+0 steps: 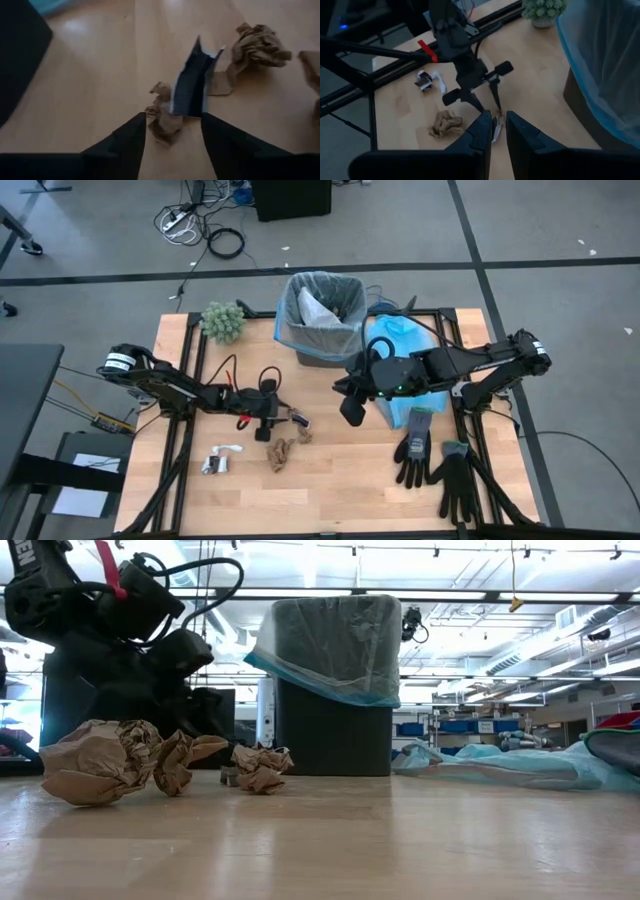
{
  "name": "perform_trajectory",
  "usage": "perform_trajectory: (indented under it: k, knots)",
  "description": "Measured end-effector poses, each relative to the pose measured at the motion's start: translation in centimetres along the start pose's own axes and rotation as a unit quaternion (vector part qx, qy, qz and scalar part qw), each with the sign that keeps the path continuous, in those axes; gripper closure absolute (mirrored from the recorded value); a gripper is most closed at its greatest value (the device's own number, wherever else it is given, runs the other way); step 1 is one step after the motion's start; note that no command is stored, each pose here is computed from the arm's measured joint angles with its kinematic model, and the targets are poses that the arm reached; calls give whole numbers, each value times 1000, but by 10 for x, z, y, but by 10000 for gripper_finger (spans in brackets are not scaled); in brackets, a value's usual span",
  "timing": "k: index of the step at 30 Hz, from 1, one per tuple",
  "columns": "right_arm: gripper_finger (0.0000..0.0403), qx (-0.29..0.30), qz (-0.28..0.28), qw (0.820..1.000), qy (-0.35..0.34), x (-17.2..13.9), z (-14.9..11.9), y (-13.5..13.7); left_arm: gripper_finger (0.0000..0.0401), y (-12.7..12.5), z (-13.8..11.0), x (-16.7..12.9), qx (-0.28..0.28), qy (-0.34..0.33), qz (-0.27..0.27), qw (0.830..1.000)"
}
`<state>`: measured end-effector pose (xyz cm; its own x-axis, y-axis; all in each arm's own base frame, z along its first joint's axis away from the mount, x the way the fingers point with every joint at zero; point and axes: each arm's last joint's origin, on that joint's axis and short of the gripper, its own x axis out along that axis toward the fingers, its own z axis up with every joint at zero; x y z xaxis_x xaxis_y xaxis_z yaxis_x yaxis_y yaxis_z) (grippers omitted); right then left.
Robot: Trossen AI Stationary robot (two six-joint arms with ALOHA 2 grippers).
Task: Place trash/remove bag and relplace
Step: Put the brown napkin into the trash bin
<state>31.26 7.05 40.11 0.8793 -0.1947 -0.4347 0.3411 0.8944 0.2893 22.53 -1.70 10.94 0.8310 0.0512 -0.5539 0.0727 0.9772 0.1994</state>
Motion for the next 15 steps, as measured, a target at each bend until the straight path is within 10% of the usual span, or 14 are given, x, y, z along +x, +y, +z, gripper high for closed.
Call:
perform_trajectory:
  k: [15]
  knots:
    - [355,15,-5,1000,-2,2,2,-3,183,2,-4,28,4,19,0,1000]
